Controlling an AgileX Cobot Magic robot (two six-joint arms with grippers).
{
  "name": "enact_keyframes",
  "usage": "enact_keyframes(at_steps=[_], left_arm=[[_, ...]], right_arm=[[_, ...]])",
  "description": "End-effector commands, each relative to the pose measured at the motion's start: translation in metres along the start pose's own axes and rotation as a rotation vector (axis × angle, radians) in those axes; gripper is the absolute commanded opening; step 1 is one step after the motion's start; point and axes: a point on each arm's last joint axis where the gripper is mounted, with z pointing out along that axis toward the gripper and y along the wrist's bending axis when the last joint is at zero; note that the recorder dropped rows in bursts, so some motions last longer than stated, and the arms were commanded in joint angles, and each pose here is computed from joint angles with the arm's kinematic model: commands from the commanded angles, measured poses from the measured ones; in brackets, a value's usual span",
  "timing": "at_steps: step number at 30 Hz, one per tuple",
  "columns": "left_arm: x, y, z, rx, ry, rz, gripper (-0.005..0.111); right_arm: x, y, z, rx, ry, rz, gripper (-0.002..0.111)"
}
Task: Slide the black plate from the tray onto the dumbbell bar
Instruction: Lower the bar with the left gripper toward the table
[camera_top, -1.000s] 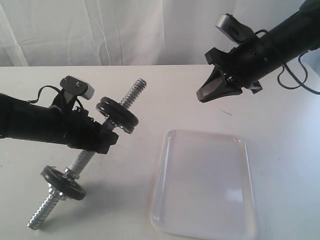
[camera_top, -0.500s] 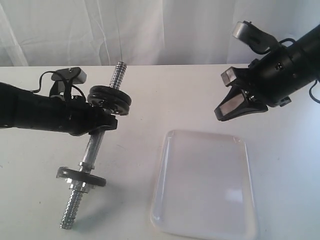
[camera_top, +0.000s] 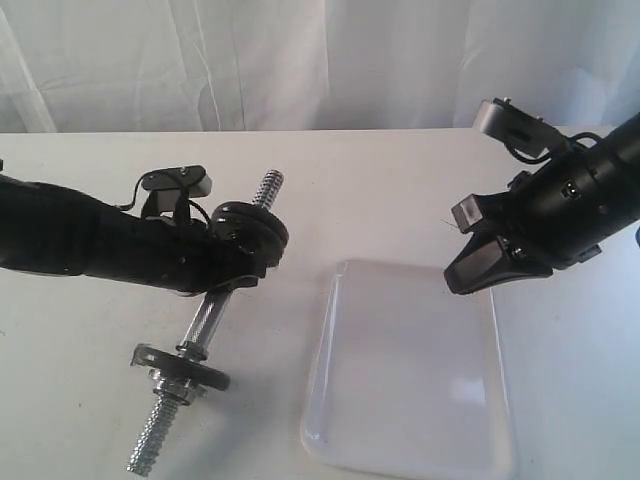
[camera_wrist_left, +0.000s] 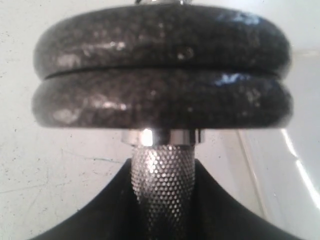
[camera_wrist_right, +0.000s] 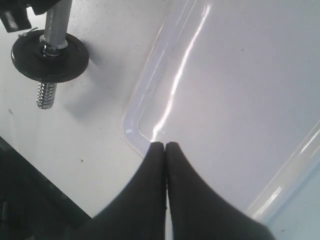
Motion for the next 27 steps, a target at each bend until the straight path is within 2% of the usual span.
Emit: enact_keyframes(at_steps=[1, 5, 10, 15, 27], left_arm=[[-0.035, -0.017, -0.017, 0.077, -0.131, -0.122, 0.000], [-0.031, -0.014, -0.009, 0.071, -0.109, -0.169, 0.000], [-0.025, -0.012, 0.000, 0.087, -0.077, -0.177, 0.000], [-0.022, -0.018, 0.002, 0.095, -0.068, -0.165, 0.000], [-0.017, -0.011, 0.011, 0.061, -0.045, -0.190, 0.000]], right_arm=[[0.005, -0.001, 0.000, 0.006, 0.000, -0.006, 0.000], [0.006, -0.001, 0.001, 0.005, 0.004, -0.004, 0.000], [0.005, -0.001, 0.000, 0.006, -0.002, -0.004, 0.000], [0.005, 0.000, 0.000, 0.008, -0.005, -0.005, 0.000], [0.005, -0.001, 0.000, 0.012, -0.009, -0.006, 0.000]])
